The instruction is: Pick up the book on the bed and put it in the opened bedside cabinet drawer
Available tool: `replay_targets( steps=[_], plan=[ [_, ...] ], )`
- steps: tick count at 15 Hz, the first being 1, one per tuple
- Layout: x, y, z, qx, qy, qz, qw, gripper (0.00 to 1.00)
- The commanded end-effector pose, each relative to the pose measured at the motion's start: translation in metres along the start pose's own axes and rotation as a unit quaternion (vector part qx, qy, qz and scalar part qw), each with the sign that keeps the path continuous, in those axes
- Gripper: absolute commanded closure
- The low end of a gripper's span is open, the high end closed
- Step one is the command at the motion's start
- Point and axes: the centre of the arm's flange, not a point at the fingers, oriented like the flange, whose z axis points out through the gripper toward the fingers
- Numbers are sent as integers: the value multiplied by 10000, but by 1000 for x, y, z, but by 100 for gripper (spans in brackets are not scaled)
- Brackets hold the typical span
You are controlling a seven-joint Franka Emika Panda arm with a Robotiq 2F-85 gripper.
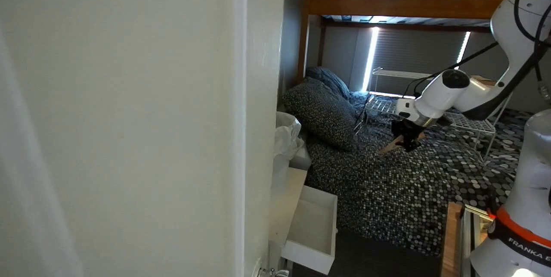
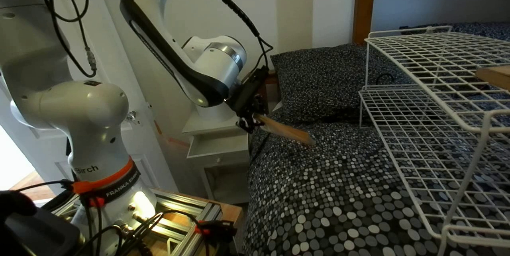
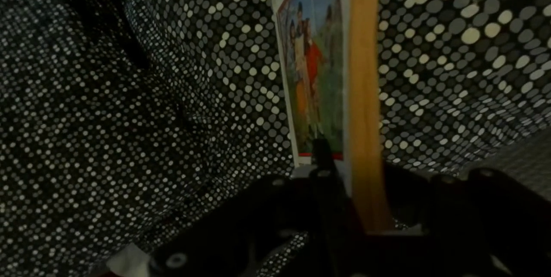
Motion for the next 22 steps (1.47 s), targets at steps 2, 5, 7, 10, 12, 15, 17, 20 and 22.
replay_targets(
  steps=[2, 5, 7, 10, 12, 15, 17, 20, 22],
  plan=[
    [91, -51, -25, -288, 315, -1238, 9914, 96],
    [146, -99, -36, -332, 680, -2130, 9741, 96],
    [174, -100, -41, -743, 844, -2543, 9606, 96],
    [224, -104, -49, -988, 1115, -2968, 9432, 96],
    [255, -123, -54, -861, 1385, -3221, 9325, 96],
    [279, -147, -46, -589, 1335, -3301, 9326, 96],
    [283, -156, -34, -573, 1333, -3350, 9310, 96],
    [287, -143, -34, -558, 1383, -3406, 9283, 85],
    [290, -148, -32, -542, 1386, -3414, 9281, 85]
  ],
)
